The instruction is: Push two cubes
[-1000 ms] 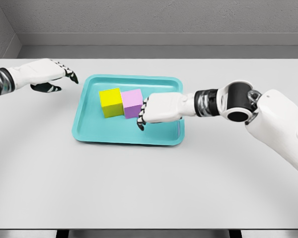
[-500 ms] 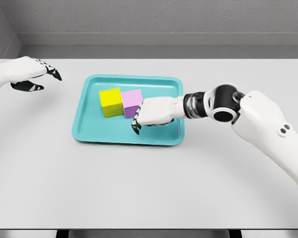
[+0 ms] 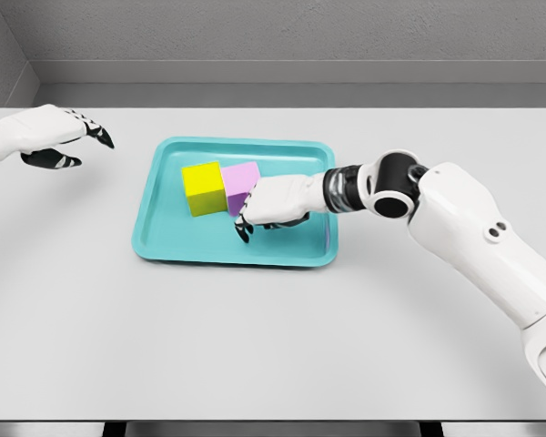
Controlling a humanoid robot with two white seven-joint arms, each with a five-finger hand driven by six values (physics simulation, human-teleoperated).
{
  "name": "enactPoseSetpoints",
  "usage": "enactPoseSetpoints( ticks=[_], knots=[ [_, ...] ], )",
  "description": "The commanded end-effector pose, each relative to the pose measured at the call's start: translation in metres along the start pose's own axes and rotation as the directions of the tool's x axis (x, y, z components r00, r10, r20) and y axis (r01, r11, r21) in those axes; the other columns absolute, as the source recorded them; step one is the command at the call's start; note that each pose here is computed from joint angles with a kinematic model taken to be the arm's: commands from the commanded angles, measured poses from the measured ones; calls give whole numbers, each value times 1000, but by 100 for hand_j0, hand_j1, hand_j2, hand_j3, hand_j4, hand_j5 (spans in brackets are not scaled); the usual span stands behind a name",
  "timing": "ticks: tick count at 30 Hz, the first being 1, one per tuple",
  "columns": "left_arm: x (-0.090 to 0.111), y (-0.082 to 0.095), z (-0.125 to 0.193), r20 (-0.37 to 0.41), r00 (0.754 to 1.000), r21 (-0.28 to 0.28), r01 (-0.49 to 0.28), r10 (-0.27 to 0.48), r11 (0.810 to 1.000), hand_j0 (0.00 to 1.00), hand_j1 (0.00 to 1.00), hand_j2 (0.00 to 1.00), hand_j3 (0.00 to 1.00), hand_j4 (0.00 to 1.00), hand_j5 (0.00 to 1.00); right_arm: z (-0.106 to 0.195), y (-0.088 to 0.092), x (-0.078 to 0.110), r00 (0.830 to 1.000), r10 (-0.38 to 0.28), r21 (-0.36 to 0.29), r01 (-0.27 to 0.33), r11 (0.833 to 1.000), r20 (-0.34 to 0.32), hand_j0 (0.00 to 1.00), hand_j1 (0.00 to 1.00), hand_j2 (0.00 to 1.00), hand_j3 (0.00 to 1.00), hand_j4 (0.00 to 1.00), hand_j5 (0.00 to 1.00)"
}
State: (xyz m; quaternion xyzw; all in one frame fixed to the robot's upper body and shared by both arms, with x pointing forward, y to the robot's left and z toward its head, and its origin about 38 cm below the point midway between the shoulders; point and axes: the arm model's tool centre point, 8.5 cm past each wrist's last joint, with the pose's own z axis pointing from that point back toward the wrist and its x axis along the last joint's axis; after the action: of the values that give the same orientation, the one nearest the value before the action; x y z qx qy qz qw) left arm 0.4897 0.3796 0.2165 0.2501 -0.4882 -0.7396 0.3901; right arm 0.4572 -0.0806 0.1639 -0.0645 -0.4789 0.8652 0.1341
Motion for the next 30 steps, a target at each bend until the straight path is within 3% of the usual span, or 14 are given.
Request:
enactPoseSetpoints(
  ticks=[1,14,30],
  knots=[
    [0,1,0,0,1000,4,-4,4,1000,68,68,68,68,68,68,-2,2,-2,1000,-14,1,14,1000,-3,55,55,55,55,55,55],
    [0,2,1,0,1000,7,-3,3,1000,68,68,68,68,68,68,-10,-9,-2,1000,2,-2,-2,1000,-4,55,55,55,55,55,55],
    [-1,5,3,-3,1000,11,3,-3,1000,68,68,68,68,68,68,-10,-8,-3,1000,1,1,-1,1000,-6,55,55,55,55,55,55]
  ],
)
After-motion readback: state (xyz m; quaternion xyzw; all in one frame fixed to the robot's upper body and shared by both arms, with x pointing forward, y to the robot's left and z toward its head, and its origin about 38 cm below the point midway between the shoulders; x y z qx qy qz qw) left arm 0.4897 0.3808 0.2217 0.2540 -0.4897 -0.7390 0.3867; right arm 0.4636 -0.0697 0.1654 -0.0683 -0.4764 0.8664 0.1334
